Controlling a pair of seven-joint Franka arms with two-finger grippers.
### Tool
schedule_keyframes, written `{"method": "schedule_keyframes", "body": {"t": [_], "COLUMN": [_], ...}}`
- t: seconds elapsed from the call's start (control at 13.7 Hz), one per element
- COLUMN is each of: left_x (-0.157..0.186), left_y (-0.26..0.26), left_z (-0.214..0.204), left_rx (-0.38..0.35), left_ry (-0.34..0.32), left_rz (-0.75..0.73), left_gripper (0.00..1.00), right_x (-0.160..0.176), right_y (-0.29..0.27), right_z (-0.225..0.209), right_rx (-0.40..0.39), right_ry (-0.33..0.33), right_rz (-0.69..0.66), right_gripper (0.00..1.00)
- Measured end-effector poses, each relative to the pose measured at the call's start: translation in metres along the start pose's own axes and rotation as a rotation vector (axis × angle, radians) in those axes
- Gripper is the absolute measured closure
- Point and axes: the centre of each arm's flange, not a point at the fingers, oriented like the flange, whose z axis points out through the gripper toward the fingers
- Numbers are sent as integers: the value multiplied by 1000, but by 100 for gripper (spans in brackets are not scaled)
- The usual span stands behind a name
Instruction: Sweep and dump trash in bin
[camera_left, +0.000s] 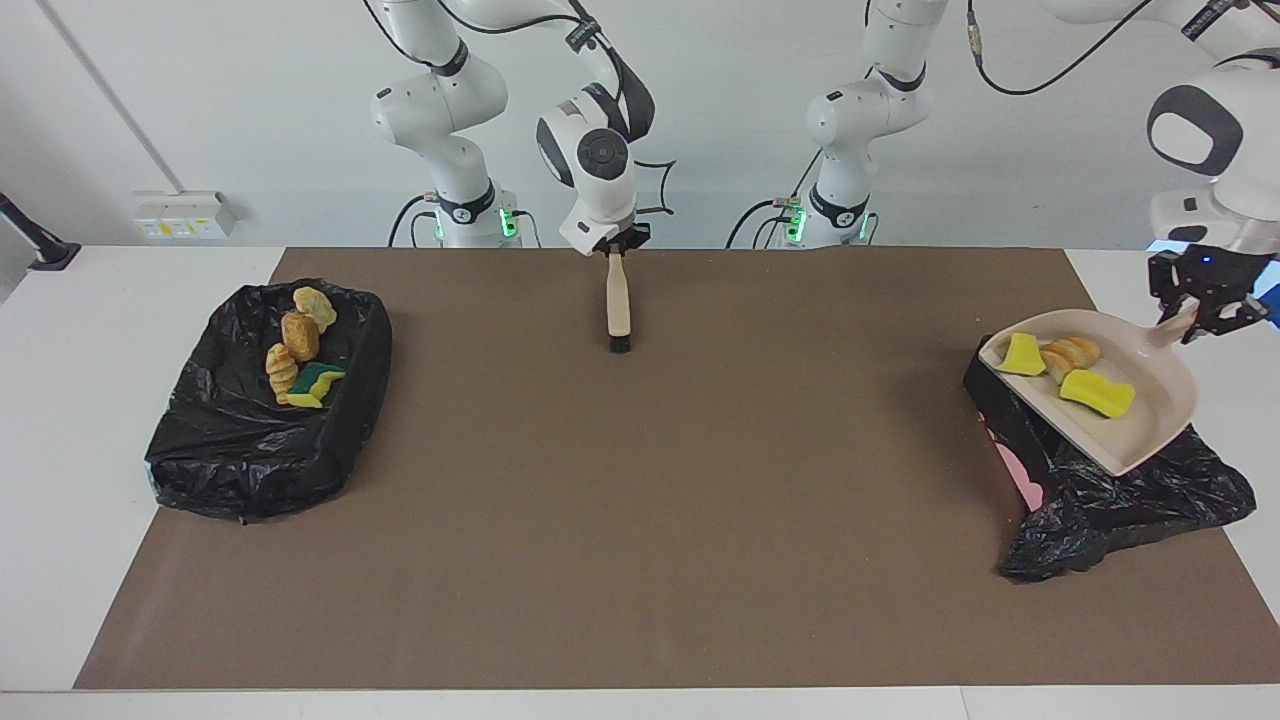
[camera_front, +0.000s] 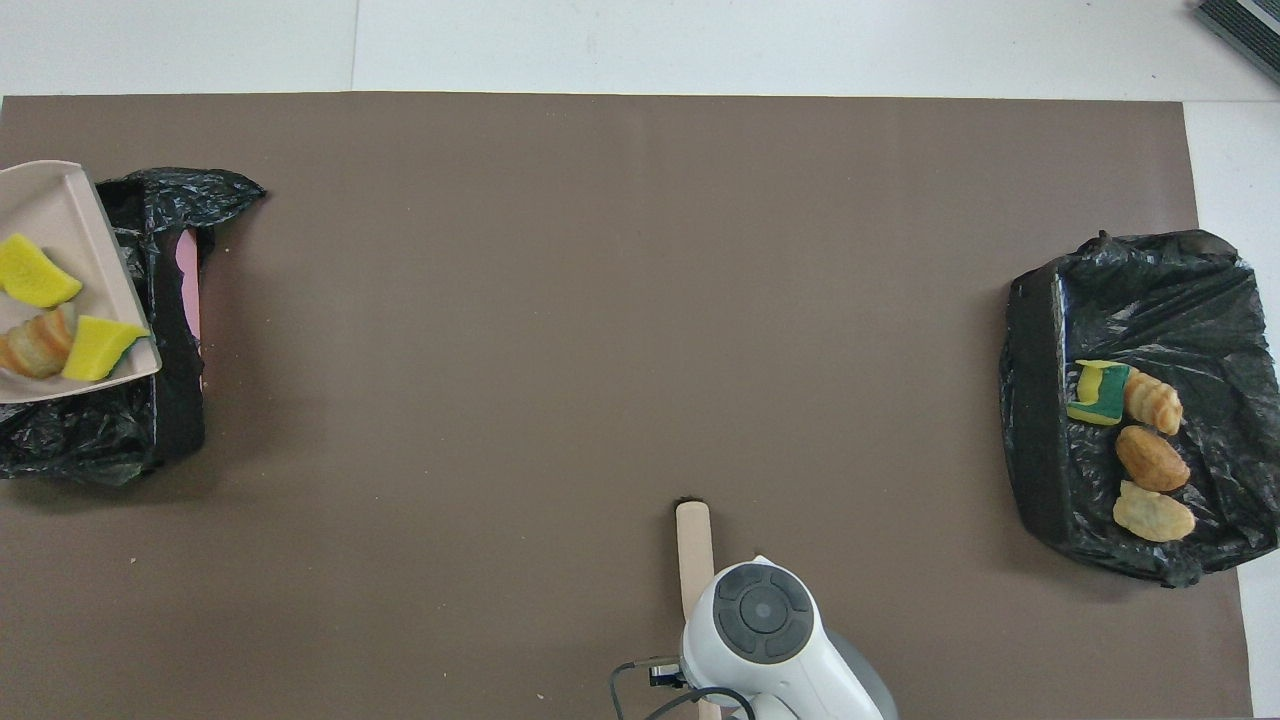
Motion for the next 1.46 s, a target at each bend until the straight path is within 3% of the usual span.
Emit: {"method": "schedule_keyframes", "body": {"t": [0.15, 0.44, 0.59, 1.03, 1.25, 1.46], "left_x": [-16, -12, -9, -11, 8, 16], "left_y": [-19, -38, -40, -34, -31, -28], "left_z": [14, 37, 40, 35, 15, 0], "left_rx": [-1, -8, -14, -100, -143, -155], "left_ry": [-126, -336, -397, -504, -577, -633], "left_rz": [85, 230, 274, 308, 340, 344], "left_gripper": [68, 68, 68, 68, 68, 68], "right_x": [1, 10, 18, 51, 73, 87], "right_y": [2, -2, -2, 13, 50, 96], "right_z": [1, -5, -21, -92, -164, -241], "right_rx": [0, 16, 42, 66, 32, 86], "right_ry": [-2, 6, 29, 129, 176, 268], "right_rz": [3, 7, 17, 39, 87, 163], "right_gripper": [70, 26, 1, 0, 0, 0]}}
